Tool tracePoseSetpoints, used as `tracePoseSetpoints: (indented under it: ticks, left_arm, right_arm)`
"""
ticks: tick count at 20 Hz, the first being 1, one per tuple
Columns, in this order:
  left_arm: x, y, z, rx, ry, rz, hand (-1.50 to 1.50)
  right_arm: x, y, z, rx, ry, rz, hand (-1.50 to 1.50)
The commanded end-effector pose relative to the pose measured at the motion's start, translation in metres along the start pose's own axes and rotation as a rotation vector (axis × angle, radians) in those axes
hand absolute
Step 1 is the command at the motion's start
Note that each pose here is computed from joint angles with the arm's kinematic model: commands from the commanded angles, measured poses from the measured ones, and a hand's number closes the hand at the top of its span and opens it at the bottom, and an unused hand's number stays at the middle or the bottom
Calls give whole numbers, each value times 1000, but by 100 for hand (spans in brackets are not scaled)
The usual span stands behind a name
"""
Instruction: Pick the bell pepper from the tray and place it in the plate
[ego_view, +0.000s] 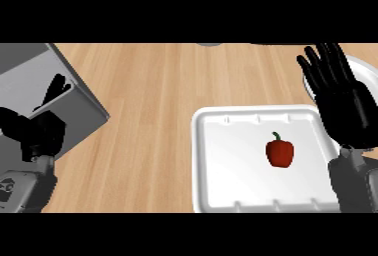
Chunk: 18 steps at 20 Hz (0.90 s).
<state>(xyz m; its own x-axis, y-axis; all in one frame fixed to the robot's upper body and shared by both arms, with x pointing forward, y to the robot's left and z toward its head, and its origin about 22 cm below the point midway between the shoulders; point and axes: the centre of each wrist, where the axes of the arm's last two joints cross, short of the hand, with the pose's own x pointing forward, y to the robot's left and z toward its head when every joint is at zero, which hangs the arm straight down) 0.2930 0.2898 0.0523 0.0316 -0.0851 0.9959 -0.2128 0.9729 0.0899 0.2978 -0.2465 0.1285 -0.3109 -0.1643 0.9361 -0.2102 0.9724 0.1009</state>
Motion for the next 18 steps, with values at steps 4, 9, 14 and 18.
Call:
tracePoseSetpoints:
  ticks: [4,9,14,18]
  left_arm:
    - [-36,-4,22,-14,111,-104,0]
    - [-39,-2,21,11,135,-114,0]
    - [-55,-10,35,-25,213,-98,0]
    - [-61,-21,42,-48,209,-100,0]
  right_arm:
    - [7,-16,6,103,150,31,150]
    - [70,-42,1,205,100,909,150]
    - [-28,-56,62,-173,156,514,150]
    - [-52,-45,81,-8,34,286,-150]
